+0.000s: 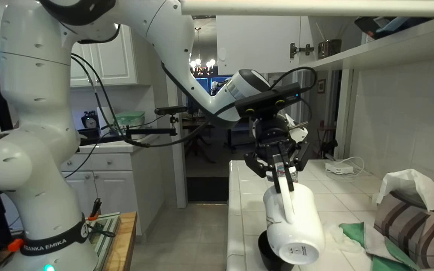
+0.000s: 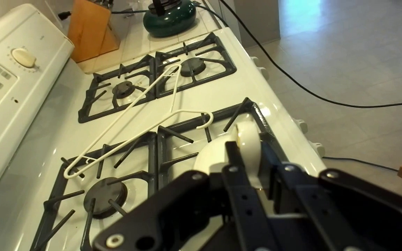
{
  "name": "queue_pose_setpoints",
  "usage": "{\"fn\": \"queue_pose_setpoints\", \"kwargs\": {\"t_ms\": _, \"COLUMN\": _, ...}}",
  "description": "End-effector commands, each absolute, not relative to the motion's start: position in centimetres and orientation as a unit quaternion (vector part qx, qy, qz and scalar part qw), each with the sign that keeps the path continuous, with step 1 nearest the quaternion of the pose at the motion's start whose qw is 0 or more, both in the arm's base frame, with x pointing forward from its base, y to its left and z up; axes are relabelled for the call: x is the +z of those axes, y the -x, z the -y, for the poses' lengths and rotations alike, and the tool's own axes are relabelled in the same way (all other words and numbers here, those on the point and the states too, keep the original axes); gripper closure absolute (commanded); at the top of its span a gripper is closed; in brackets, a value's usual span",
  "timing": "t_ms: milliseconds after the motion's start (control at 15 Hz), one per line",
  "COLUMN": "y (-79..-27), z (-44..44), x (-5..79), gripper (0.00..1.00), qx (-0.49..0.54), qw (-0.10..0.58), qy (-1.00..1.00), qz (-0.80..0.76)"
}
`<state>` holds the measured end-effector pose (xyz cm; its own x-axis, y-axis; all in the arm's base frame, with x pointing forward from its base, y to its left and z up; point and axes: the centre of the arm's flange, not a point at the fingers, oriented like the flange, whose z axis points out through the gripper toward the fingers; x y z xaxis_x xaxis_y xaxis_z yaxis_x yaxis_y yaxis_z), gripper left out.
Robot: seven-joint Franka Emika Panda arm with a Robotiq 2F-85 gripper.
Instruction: Pour the liquid from the mug into the black measuring cup.
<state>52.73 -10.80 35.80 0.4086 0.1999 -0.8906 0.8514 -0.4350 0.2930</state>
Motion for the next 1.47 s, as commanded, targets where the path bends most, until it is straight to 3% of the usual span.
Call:
{"fn": "queue_pose_setpoints", "kwargs": {"t_ms": 0, "y": -53.5, "z": 10.0, "x": 36.5, "gripper": 0.96, "qx": -0.424, "qw": 0.425, "qy": -0.721, "qz": -0.345}}
{"fn": "queue_pose_setpoints", "kwargs": {"t_ms": 1400, "y": -53.9, "z": 6.6, "x": 35.0, "gripper": 0.96, "qx": -0.464, "qw": 0.483, "qy": -0.650, "qz": -0.360}}
